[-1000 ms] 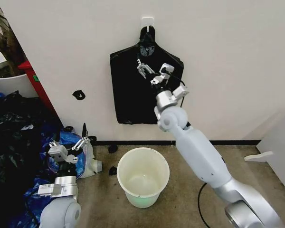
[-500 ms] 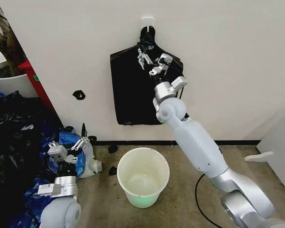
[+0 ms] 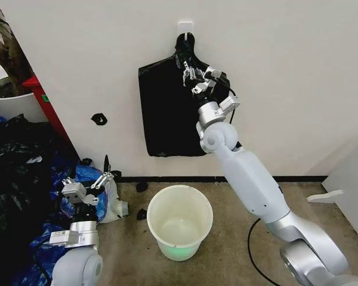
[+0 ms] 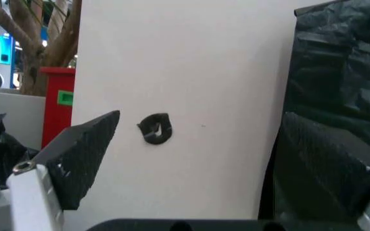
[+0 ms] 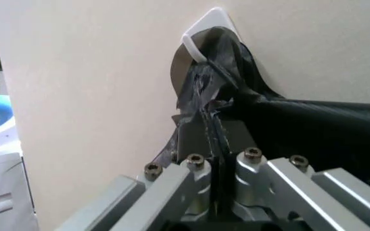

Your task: Place the garbage bag over the trash bin.

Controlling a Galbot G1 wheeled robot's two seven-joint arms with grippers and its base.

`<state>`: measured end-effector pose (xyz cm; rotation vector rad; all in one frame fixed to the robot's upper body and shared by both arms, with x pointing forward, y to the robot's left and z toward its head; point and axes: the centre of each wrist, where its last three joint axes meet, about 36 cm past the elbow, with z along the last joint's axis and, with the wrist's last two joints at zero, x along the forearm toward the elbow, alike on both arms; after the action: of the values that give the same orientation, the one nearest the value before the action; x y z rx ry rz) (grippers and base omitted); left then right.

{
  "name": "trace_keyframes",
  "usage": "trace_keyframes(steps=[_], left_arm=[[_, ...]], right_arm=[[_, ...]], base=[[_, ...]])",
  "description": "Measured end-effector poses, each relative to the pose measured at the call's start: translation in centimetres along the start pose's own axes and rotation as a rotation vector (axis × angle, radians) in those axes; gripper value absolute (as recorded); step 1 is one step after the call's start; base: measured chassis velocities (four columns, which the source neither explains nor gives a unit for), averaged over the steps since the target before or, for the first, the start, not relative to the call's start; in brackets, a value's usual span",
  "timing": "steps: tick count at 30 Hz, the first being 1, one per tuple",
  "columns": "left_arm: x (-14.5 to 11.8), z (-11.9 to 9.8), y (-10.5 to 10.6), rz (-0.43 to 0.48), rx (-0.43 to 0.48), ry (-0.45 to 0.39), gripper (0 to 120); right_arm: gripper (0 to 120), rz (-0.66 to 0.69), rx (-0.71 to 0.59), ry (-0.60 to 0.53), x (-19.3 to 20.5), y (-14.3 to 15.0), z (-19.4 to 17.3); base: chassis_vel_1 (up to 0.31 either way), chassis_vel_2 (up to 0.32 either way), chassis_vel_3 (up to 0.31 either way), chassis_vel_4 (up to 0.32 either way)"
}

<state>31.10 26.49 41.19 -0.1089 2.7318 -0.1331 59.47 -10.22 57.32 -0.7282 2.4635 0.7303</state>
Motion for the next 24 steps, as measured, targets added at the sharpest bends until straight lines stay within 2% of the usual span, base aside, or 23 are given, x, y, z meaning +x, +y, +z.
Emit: trace_keyframes(steps=[5,11,12,19,20,24], left_arm=[[-0.1,0.0,0.2,-0.003,-0.005,-0.002,100],[-0.2,-0.1,0.7,-0.015,-0.014,-0.006,100],[-0.2,-0.1,0.7,-0.015,-0.014,-0.006,100],[-0.1,0.1,0.8,-0.015,-0.014,-0.004,100],[-0.1,0.1,0.8,-0.015,-0.014,-0.004,100],[0.0,0.2,0.6,-0.011,-0.01,-0.002,100]], right_arm=[[0,-0.002,-0.006,0.01,1.9,-0.1,0.5],[0,-0.026,-0.01,0.131,12.3,1.5,2.7],[0,-0.026,-0.01,0.131,12.3,1.5,2.7],[0,-0.048,-0.018,0.235,23.6,5.1,3.9],[0,-0.048,-0.018,0.235,23.6,5.1,3.9],[0,-0.064,0.029,0.28,28.6,5.5,4.8]], base=[[0.0,0.0,0.0,0.0],[0.0,0.0,0.0,0.0],[0.0,0.0,0.0,0.0],[0.0,0.0,0.0,0.0],[0.0,0.0,0.0,0.0],[0.0,0.0,0.0,0.0]])
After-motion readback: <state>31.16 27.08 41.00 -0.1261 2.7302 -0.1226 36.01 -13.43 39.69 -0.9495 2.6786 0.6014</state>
